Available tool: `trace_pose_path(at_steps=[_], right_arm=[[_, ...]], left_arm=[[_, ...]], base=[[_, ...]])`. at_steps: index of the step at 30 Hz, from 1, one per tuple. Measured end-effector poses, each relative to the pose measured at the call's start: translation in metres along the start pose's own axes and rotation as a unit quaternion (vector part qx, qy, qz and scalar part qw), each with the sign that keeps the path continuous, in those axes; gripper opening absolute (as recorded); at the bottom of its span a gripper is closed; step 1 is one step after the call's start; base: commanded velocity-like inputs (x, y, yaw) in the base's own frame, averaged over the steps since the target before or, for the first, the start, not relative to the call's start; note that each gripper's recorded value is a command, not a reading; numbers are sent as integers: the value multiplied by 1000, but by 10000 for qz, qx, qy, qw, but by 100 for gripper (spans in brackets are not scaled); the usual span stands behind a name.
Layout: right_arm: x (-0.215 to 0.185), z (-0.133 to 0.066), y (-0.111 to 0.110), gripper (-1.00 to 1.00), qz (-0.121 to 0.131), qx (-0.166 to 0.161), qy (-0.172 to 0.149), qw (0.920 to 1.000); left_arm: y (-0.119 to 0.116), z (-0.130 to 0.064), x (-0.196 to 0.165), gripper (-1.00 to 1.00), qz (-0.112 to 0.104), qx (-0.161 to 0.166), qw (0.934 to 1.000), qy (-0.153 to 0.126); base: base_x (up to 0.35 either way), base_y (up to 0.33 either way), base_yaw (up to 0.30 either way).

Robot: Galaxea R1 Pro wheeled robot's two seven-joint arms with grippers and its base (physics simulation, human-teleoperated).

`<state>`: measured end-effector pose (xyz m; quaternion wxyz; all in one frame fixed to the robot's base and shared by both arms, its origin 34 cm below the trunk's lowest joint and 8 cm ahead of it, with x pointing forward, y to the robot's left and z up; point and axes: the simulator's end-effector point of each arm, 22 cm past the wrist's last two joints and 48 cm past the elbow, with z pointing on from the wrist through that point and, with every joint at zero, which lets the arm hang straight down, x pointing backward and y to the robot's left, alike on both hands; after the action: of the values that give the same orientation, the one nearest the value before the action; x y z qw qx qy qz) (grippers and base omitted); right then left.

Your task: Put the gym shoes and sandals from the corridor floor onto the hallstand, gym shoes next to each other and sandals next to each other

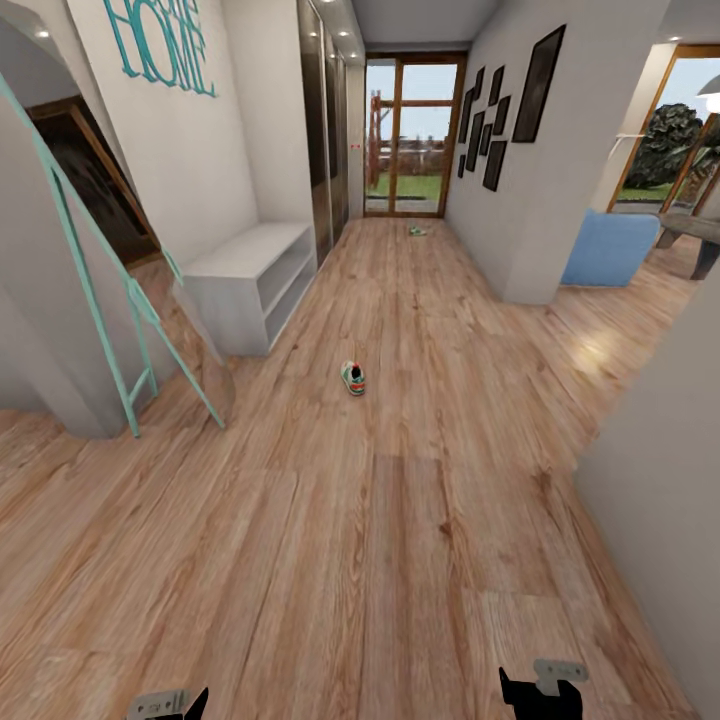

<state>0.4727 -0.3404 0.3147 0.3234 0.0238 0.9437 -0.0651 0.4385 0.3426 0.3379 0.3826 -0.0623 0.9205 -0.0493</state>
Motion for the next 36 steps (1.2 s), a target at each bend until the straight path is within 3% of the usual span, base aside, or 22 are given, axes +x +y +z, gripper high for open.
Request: trace_pose_path(at_steps=[36], right_arm=[[0, 0, 0, 100, -7, -3, 1, 10000]], left_arm=[[0, 0, 0, 100, 0, 1, 10000, 3]], base=[[340, 0, 0]])
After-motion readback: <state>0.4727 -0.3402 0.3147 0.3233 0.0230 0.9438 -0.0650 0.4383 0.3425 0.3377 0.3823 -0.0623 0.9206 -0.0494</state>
